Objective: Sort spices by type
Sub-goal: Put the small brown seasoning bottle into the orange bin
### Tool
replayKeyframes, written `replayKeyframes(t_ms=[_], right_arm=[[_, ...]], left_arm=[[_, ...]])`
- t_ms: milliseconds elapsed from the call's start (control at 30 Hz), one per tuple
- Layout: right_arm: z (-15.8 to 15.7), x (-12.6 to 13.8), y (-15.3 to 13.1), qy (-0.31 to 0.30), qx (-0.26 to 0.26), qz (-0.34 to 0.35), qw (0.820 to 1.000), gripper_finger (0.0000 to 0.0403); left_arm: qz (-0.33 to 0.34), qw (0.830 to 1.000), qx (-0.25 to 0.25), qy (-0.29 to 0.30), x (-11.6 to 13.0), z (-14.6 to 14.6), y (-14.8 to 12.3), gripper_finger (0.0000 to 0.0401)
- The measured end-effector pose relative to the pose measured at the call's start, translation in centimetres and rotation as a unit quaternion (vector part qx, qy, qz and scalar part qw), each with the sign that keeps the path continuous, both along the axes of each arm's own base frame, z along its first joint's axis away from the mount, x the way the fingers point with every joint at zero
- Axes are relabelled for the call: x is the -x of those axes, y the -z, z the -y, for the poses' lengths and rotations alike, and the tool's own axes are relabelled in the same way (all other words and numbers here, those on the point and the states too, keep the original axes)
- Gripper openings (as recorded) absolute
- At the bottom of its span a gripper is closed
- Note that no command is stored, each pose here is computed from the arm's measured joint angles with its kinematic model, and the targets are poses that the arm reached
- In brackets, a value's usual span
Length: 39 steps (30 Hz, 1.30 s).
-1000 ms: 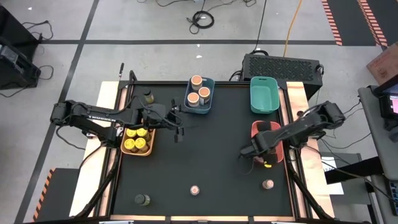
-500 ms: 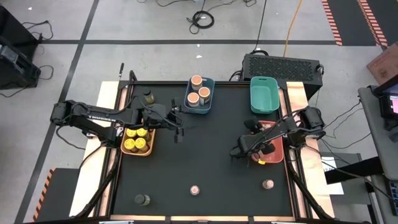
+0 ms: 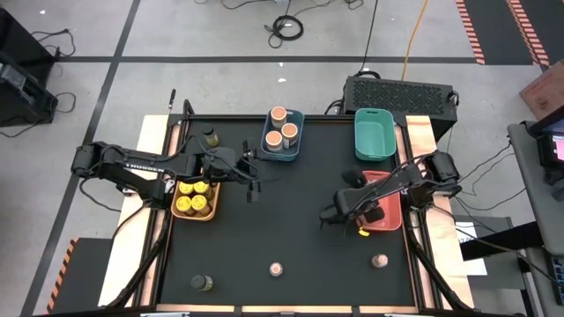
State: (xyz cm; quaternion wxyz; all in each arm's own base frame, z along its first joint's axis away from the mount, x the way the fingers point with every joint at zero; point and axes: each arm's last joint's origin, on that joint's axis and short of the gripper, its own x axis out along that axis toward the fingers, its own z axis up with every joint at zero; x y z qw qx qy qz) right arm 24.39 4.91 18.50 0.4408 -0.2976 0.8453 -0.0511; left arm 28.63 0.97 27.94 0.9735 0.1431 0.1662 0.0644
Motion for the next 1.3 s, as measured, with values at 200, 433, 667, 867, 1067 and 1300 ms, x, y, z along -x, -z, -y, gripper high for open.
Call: replayKeyframes(t_ms=[200, 433, 667, 867, 1067, 1300], right_arm=[[-0.7, -2.9, -3.4, 0.021, -0.01, 0.109, 0.994, 0.0186], [-2.0, -6.2, -9.3, 0.056, -0.156, 0.347, 0.923, 0.0186], [-2.1, -4.6, -14.5, 0.085, -0.31, 0.492, 0.809, 0.0186], [-2.3, -3.2, -15.1, 0.107, -0.367, 0.519, 0.765, 0.0191], [-2.8, -2.7, -12.4, 0.095, -0.399, 0.524, 0.746, 0.0191], [-2.7, -2.7, -9.2, 0.141, -0.426, 0.52, 0.727, 0.0191]], left_arm=[[0.001, 1.0, 0.005, -0.002, 0.0, 0.0, 0.0, 0.0281], [-0.005, 0.996, 0.005, 0.091, -1.4, 0.5, 1.3, 0.0281], [0.044, 0.959, -0.004, 0.28, -3.5, 2.0, 2.7, 0.0281], [0.125, 0.932, -0.06, 0.336, -4.6, 4.8, 2.8, 0.0281], [0.127, 0.919, -0.134, 0.349, -5.1, 7.1, 4.1, 0.0281], [0.102, 0.927, -0.149, 0.329, -6.3, 7.4, 5.8, 0.0281]])
